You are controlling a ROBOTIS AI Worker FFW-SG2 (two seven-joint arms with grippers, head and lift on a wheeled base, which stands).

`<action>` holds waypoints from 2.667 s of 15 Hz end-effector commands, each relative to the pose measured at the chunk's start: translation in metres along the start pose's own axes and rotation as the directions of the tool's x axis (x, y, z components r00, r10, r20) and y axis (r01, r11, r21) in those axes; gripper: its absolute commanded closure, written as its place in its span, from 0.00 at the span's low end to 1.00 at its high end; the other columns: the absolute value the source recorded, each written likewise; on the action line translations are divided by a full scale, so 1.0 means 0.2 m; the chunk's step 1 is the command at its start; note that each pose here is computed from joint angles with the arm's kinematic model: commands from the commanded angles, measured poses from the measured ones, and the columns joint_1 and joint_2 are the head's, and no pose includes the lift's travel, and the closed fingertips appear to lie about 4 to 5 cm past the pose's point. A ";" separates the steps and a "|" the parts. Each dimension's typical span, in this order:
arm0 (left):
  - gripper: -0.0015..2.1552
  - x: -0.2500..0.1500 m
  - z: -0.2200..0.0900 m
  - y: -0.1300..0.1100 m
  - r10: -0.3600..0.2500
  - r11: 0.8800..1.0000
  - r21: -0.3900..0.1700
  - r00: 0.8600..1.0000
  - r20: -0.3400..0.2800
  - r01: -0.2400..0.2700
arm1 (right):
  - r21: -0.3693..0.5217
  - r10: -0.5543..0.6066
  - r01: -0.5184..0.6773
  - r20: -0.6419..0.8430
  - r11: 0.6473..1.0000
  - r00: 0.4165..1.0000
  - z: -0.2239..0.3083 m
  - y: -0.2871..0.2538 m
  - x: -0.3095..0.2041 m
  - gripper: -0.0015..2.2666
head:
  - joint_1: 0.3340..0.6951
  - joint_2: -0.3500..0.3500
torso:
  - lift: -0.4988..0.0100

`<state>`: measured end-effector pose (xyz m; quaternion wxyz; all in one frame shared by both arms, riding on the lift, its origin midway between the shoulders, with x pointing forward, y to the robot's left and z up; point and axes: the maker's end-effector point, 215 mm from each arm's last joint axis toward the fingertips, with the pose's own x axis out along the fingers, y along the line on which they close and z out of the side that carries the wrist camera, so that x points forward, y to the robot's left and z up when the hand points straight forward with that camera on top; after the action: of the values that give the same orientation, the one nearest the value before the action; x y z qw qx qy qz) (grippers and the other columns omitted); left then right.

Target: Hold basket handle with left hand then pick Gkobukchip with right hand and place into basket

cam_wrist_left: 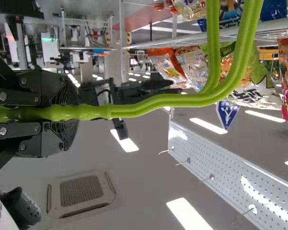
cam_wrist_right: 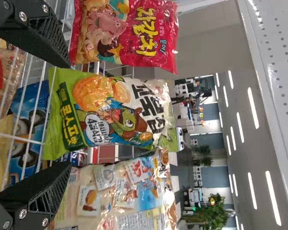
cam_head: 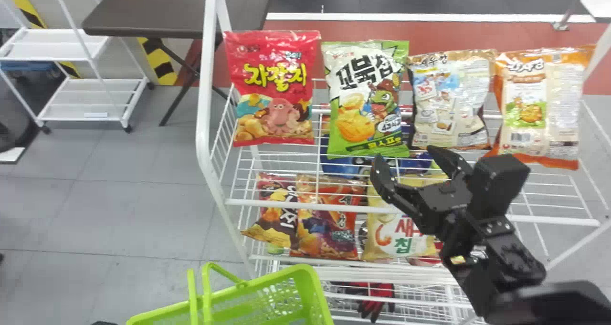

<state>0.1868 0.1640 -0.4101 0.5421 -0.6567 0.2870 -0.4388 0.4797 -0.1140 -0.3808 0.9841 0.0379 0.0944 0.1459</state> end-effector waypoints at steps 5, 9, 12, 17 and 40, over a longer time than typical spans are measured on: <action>1.00 -0.01 -0.01 0.00 0.007 1.000 -0.018 1.000 -0.005 -0.007 | -0.072 -0.002 -0.004 -0.091 0.997 0.996 0.02 0.13 0.35 0.04 | 1.00 0.69 | 0.98; 1.00 -0.02 0.00 0.00 0.010 1.000 -0.017 1.000 -0.005 -0.010 | -0.109 -0.021 0.007 -0.131 0.994 0.991 0.03 0.12 0.53 0.04 | 1.00 0.72 | 0.98; 1.00 -0.02 0.00 0.00 0.011 1.000 -0.018 1.000 -0.007 -0.011 | -0.127 -0.037 0.017 -0.159 0.992 0.987 0.01 0.10 0.65 0.04 | 1.00 0.72 | 0.98; 1.00 -0.03 0.00 0.00 0.017 1.000 -0.016 1.000 -0.007 -0.017 | -0.192 -0.047 0.006 -0.207 0.981 0.977 -0.08 0.12 0.79 0.03 | 1.00 0.75 | 0.98; 1.00 -0.04 0.03 0.02 0.026 0.999 -0.018 1.000 0.004 -0.026 | -0.297 -0.203 0.146 -0.172 0.944 0.964 0.08 0.10 0.46 0.99 | 1.00 0.71 | 0.98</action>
<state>0.1883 0.1736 -0.4157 0.5423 -0.6590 0.2978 -0.4277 0.5753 -0.0731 -0.3964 0.9706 -0.1378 0.1847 0.0698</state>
